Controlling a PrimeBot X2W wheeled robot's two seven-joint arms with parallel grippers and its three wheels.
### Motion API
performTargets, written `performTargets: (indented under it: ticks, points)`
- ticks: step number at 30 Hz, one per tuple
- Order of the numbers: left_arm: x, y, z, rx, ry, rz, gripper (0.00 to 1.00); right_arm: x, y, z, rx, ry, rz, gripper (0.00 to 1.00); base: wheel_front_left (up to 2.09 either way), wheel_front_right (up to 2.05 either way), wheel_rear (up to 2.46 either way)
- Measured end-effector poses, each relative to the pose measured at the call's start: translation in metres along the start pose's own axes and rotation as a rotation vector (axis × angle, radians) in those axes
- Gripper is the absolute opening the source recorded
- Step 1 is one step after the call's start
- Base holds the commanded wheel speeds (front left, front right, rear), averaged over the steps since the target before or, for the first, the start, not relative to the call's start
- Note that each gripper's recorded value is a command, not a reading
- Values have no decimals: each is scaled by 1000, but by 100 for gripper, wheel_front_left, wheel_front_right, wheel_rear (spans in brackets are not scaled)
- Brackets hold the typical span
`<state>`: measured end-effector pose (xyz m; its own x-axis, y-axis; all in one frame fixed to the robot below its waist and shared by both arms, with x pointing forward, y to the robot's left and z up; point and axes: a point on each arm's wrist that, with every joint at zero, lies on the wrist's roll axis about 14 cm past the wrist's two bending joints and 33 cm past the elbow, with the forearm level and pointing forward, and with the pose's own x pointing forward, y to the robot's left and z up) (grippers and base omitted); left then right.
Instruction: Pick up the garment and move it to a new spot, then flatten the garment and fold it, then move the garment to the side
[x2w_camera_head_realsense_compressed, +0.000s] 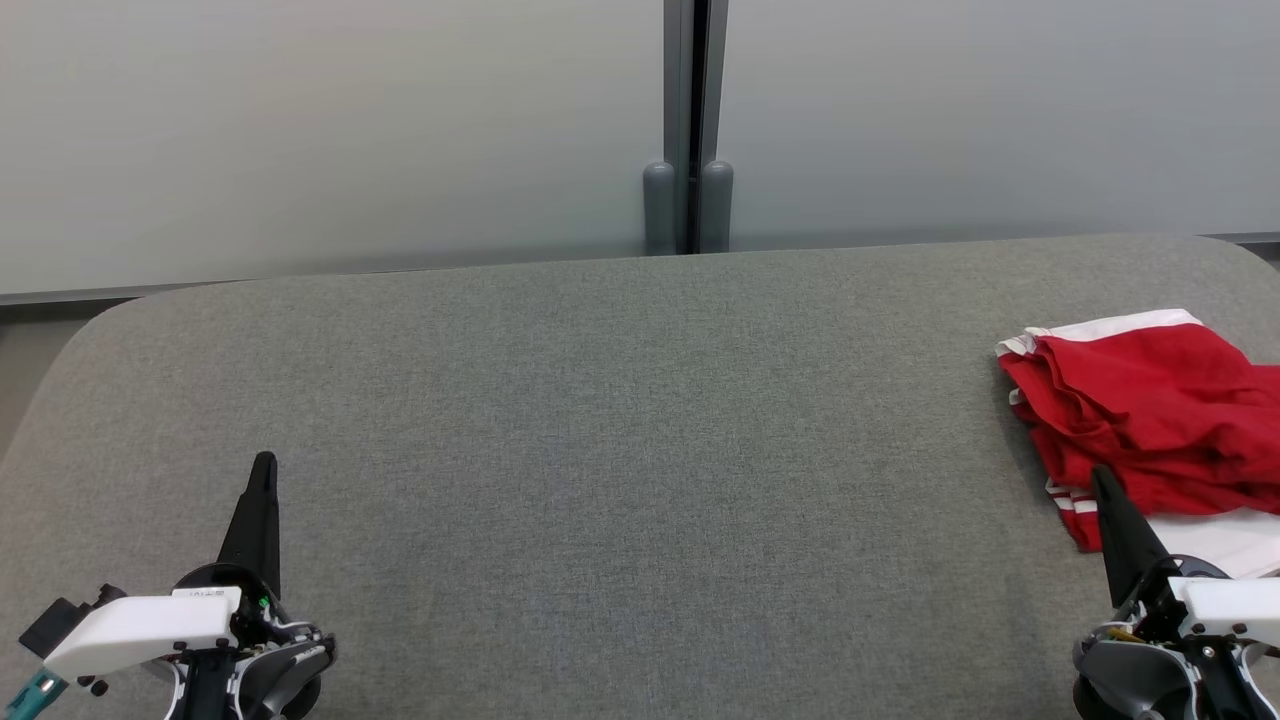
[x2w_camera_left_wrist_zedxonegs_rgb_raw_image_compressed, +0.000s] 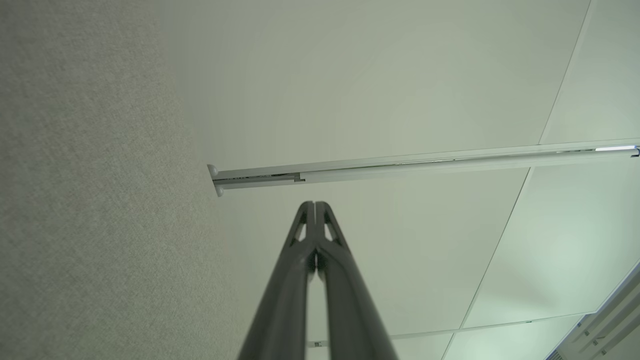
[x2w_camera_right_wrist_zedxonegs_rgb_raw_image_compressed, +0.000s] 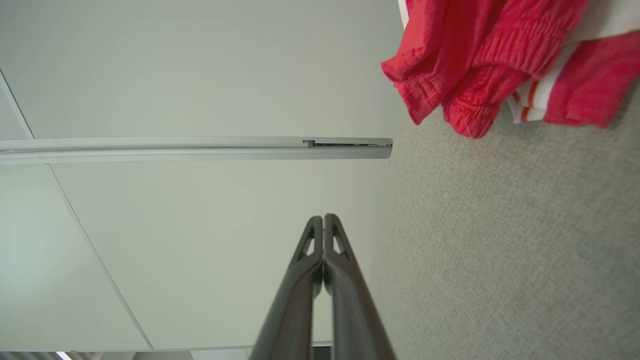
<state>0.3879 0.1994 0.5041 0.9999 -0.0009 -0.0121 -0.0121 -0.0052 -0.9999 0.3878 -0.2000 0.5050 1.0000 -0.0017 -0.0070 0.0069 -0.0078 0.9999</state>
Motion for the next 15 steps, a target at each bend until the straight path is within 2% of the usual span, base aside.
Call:
performTargets:
  ticks: [15]
  points:
    - [0, 0, 0, 0, 0, 0, 0, 0, 0, 0, 0, 1, 0, 0, 0, 0, 0]
